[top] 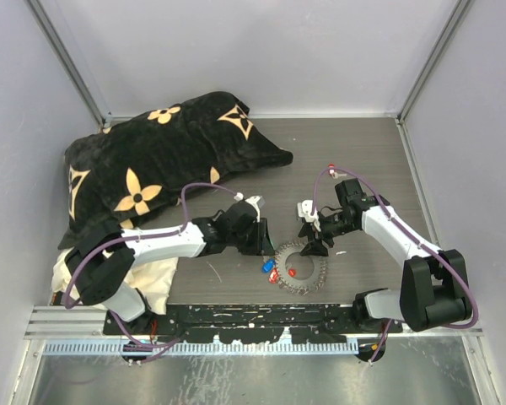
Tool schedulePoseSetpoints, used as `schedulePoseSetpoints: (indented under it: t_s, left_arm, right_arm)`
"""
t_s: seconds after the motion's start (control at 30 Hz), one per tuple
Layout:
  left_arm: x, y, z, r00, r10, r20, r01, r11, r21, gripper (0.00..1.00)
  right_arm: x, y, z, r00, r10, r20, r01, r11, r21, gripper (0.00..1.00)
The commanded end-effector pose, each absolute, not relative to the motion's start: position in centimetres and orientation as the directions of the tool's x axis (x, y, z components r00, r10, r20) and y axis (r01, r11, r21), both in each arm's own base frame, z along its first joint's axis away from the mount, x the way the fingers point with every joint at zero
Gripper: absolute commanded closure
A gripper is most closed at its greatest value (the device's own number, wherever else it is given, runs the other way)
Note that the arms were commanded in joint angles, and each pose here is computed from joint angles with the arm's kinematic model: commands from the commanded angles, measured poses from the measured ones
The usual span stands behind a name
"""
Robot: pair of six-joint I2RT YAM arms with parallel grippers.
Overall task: Remove the keys from the keyring
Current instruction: Pick up the keyring from the center of the board.
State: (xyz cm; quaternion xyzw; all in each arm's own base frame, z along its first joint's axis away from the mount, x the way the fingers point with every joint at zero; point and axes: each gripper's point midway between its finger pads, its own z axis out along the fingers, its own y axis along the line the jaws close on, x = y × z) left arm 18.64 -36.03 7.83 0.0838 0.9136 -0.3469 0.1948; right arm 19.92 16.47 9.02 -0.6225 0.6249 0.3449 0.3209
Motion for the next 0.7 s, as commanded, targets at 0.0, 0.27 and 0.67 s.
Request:
schedulePoseSetpoints:
  t_s: [0.0,0.27,0.67]
  left_arm:
    - [19.6,-36.7,8.5,-0.903,-0.087,-0.420,0.190,0.798,-0.572,0.65]
    - [20.3,-36.8,8.1,-0.876,-0.125,-0.466,0.119,0.880,-0.460,0.66]
    - [20.2,-37.5,6.6,-0.878,-0.105,-0.467,0.080,0.930,-0.360,0.72]
  right_arm:
    - [21.0,16.7,10.6,0.046,-0.545,-0.837,-0.999,-0.023,-0.040,0.38]
    - [21.0,16.6,10.6,0.051,-0.546,-0.836,-0.999,-0.022,-0.047,0.38]
    - [21.0,16.6,10.7,0.054,-0.544,-0.837,-0.998,-0.022,-0.050,0.38]
